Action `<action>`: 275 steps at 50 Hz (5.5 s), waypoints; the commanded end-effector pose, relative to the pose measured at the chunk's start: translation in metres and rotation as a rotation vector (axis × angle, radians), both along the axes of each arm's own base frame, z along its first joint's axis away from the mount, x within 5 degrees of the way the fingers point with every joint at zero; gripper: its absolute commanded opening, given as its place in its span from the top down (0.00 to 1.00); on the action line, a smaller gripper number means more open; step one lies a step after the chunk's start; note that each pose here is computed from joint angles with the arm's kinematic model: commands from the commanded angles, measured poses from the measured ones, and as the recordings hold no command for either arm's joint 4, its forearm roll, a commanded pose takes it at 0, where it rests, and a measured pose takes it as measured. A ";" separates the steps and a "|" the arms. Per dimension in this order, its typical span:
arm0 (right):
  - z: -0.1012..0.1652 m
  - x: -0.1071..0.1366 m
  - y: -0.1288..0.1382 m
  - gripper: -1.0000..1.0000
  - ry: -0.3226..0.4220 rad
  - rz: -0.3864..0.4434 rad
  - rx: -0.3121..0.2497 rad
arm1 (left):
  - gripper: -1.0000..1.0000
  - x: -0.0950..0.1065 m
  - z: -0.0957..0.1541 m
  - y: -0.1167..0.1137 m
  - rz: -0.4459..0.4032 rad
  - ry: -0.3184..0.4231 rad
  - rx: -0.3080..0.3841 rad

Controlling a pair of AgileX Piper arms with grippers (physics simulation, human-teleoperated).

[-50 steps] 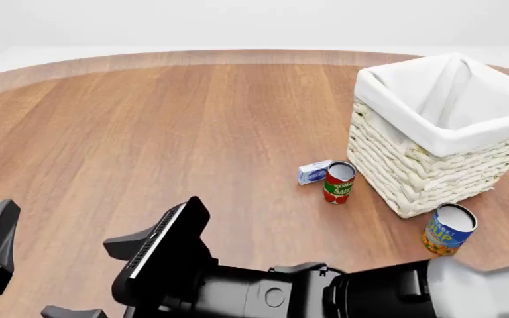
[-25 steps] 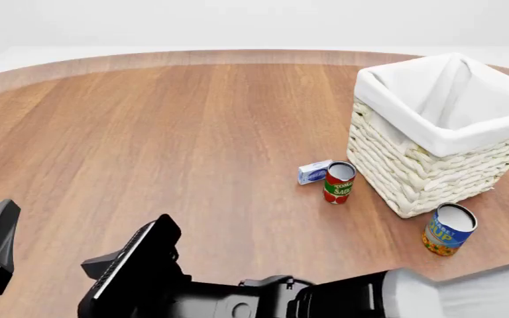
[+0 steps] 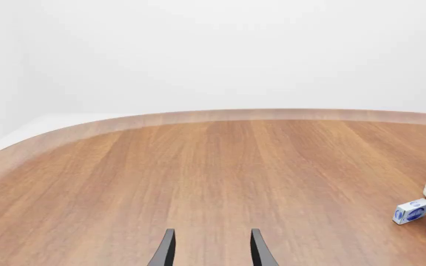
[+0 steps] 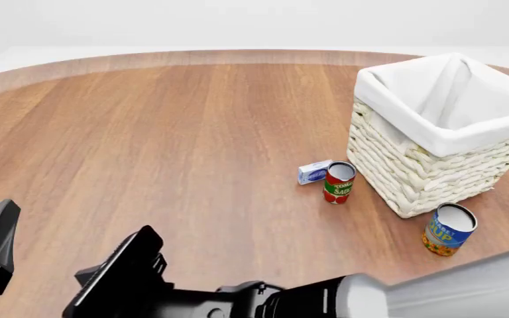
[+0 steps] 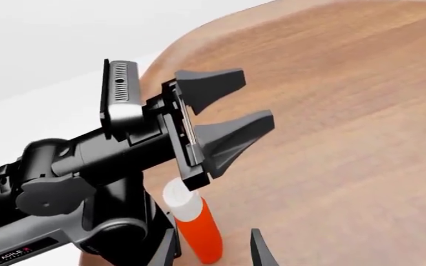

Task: Pick up the ketchup, and put it in the basket.

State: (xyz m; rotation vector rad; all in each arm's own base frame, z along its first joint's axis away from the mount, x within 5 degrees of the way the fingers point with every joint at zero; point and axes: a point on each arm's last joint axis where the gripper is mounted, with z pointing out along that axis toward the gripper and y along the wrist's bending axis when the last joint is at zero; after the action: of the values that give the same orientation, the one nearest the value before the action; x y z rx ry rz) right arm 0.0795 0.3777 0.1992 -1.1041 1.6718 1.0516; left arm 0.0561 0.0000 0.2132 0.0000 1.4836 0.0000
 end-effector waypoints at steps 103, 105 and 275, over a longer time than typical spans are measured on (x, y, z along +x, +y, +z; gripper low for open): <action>-0.022 -0.021 0.041 0.00 0.032 0.060 -0.039 | 0.00 0.000 0.000 0.000 0.000 0.000 0.000; -0.023 -0.021 0.042 0.00 0.032 0.060 -0.040 | 0.00 0.000 0.000 0.000 0.000 0.000 0.000; -0.003 0.080 0.015 1.00 0.050 -0.194 0.026 | 0.00 0.000 0.000 0.000 0.000 0.000 0.000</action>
State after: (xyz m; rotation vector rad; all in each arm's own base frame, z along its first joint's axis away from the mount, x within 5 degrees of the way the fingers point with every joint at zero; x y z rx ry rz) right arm 0.1412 0.4072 0.1775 -0.9699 1.7738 0.9777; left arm 0.0561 0.0000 0.2132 0.0000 1.4836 0.0000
